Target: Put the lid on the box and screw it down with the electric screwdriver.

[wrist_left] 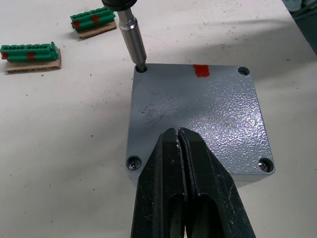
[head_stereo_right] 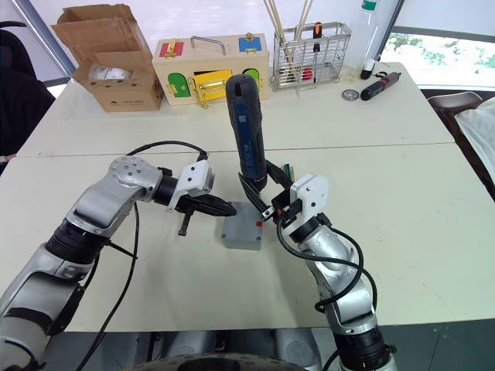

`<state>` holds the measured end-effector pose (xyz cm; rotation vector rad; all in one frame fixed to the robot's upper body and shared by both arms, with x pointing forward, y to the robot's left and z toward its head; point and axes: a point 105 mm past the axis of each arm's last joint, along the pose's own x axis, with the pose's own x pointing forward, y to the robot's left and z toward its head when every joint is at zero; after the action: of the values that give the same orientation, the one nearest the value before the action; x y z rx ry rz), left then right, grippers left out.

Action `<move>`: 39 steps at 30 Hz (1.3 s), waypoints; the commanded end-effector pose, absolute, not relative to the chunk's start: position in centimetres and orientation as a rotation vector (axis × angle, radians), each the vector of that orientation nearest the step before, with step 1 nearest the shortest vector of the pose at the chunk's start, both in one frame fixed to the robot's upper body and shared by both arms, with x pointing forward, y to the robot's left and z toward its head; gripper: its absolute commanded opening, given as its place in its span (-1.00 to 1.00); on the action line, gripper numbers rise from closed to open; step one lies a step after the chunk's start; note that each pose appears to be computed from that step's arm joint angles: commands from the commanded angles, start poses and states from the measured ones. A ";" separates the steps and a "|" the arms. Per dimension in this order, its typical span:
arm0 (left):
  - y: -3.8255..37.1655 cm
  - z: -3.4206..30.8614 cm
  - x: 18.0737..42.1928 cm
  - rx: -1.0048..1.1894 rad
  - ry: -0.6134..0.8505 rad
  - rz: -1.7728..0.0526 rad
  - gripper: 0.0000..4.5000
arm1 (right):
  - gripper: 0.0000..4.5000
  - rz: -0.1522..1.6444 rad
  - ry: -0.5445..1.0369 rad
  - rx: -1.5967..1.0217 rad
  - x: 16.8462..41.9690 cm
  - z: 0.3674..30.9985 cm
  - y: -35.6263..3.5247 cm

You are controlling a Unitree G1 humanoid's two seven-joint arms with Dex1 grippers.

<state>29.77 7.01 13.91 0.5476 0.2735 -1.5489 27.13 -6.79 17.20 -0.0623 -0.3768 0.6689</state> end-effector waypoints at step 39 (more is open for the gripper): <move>6.5 11.6 28.9 0.656 0.336 -1.591 -1.00 | -0.18 0.725 -0.184 -0.054 27.0 11.3 -7.1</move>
<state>29.19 6.33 12.88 0.6257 0.2850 -1.5873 26.86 -7.22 14.97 -0.0814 -0.3407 0.7131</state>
